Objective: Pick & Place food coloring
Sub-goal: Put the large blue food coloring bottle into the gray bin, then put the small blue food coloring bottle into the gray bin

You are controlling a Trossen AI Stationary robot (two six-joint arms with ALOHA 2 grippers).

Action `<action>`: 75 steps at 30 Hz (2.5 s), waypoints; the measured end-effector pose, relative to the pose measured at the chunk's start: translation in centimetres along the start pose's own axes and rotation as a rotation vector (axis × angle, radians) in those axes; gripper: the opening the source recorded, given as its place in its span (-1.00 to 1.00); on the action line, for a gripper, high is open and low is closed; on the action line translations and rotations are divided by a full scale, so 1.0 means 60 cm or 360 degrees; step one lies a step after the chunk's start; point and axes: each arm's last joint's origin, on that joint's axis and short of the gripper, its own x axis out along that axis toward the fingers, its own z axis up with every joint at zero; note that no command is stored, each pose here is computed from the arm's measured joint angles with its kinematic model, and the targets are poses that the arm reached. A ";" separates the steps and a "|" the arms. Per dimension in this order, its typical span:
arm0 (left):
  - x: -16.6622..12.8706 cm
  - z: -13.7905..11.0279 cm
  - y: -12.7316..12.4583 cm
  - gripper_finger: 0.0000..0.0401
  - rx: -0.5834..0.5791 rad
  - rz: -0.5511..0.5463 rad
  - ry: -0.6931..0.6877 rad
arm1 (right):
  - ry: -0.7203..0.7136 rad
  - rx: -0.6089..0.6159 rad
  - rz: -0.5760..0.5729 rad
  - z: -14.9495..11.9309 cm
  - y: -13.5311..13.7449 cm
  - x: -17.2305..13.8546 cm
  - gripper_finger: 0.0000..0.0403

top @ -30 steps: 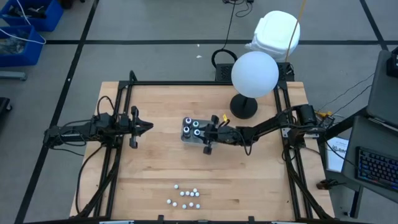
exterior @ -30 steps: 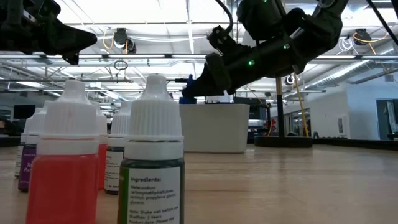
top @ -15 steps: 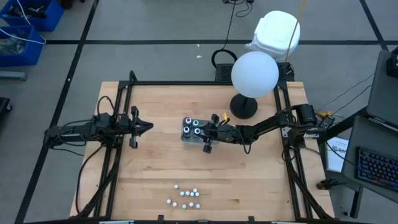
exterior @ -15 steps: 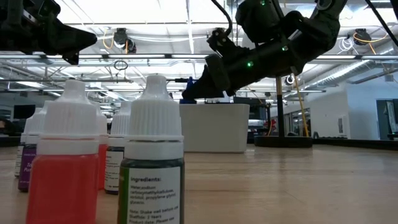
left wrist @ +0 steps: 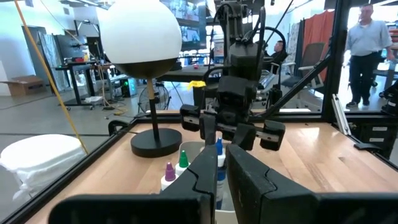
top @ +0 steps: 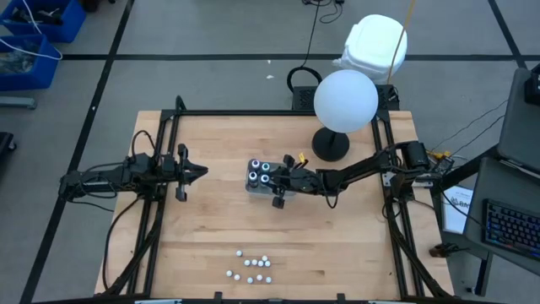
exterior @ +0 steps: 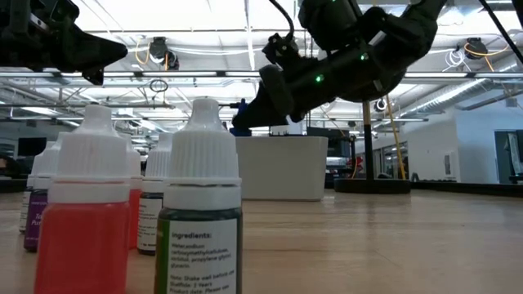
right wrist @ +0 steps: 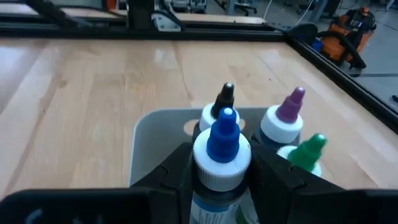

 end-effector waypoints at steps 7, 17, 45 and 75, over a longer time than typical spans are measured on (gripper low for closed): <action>0.000 0.001 0.000 -0.79 0.0000 0.0000 -0.0007 | 0.0033 -0.0004 -0.0002 -0.022 0.009 0.030 -0.45; 0.000 0.001 0.000 -0.79 0.0005 -0.0001 -0.0010 | 0.0074 0.0019 -0.0019 -0.027 0.005 0.036 -0.44; 0.000 0.001 0.000 -0.79 0.0000 -0.0001 -0.0008 | 0.0102 -0.0037 -0.0009 -0.021 0.001 0.029 -0.32; 0.000 0.001 0.000 -0.79 0.0000 -0.0001 -0.0010 | 0.0107 -0.0052 -0.0026 -0.012 -0.005 0.022 0.04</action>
